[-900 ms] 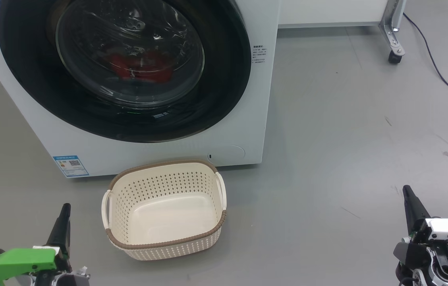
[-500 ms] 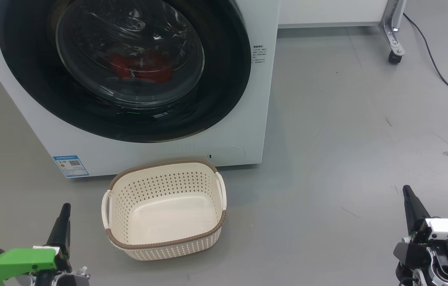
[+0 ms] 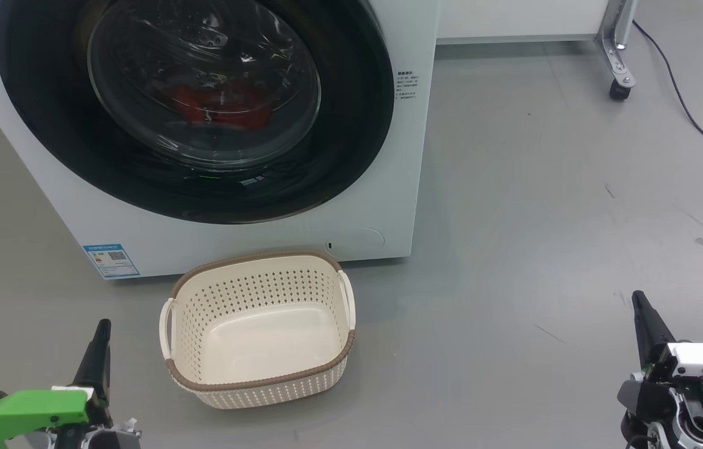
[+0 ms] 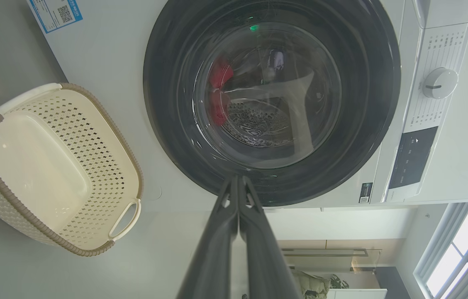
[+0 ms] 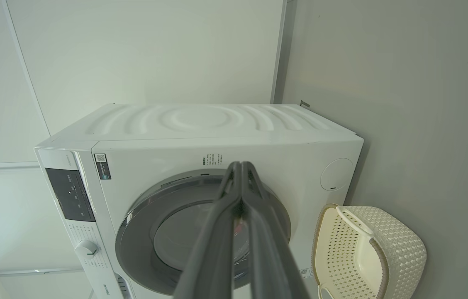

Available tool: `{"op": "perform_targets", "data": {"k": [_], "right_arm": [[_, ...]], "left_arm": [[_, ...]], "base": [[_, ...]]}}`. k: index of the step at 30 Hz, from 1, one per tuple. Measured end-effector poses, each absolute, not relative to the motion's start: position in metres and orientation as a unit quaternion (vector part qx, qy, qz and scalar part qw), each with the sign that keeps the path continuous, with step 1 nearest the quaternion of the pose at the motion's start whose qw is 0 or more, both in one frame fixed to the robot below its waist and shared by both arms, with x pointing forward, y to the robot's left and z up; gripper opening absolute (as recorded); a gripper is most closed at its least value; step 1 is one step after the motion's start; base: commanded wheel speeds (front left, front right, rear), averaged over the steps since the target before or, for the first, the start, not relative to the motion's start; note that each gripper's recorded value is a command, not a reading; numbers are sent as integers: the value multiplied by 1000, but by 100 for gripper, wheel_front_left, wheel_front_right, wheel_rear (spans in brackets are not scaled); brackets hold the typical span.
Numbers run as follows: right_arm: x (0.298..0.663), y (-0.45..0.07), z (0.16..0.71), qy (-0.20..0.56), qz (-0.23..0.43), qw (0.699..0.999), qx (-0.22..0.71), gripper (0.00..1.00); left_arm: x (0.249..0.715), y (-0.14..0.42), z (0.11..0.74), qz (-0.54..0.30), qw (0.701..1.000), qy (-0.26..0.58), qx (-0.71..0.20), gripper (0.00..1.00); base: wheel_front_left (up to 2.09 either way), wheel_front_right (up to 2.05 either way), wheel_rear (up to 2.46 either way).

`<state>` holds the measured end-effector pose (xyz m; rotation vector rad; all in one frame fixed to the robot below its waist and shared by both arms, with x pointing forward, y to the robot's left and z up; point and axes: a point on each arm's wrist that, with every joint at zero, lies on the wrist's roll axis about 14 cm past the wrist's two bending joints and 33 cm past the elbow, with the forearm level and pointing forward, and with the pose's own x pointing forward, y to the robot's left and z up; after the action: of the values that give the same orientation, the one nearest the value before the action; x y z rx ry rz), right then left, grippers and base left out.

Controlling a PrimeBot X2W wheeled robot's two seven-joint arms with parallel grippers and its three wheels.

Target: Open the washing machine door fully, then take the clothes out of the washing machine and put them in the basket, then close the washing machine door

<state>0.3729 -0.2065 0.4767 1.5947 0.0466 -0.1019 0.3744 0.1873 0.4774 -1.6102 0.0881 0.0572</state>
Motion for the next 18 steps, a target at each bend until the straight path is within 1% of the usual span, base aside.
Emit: {"op": "perform_targets", "data": {"k": [2, 3, 5, 6, 7, 10, 18], "right_arm": [[373, -207, 477, 21, -46, 697, 715, 0], [372, -206, 474, 24, -49, 696, 716, 100], [366, -203, 462, 36, -62, 691, 719, 100], [361, -201, 454, 45, -70, 688, 721, 0], [357, -200, 446, 53, -79, 684, 723, 100], [350, -197, 437, 63, -89, 680, 725, 100], [352, -198, 442, 57, -85, 688, 719, 100]], "left_arm": [[374, 187, 477, 26, 692, 40, -721, 0], [374, 187, 475, 29, 691, 42, -722, 100], [368, 184, 463, 41, 685, 55, -725, 100], [364, 182, 456, 49, 682, 63, -727, 0], [359, 180, 449, 56, 679, 71, -729, 100], [353, 178, 440, 65, 676, 81, -729, 100], [356, 176, 445, 62, 679, 73, -728, 100]], "base": [[0, 0, 0], [0, 0, 0], [0, 0, 0], [0, 0, 0], [0, 0, 0], [0, 0, 0], [0, 0, 0]]}}
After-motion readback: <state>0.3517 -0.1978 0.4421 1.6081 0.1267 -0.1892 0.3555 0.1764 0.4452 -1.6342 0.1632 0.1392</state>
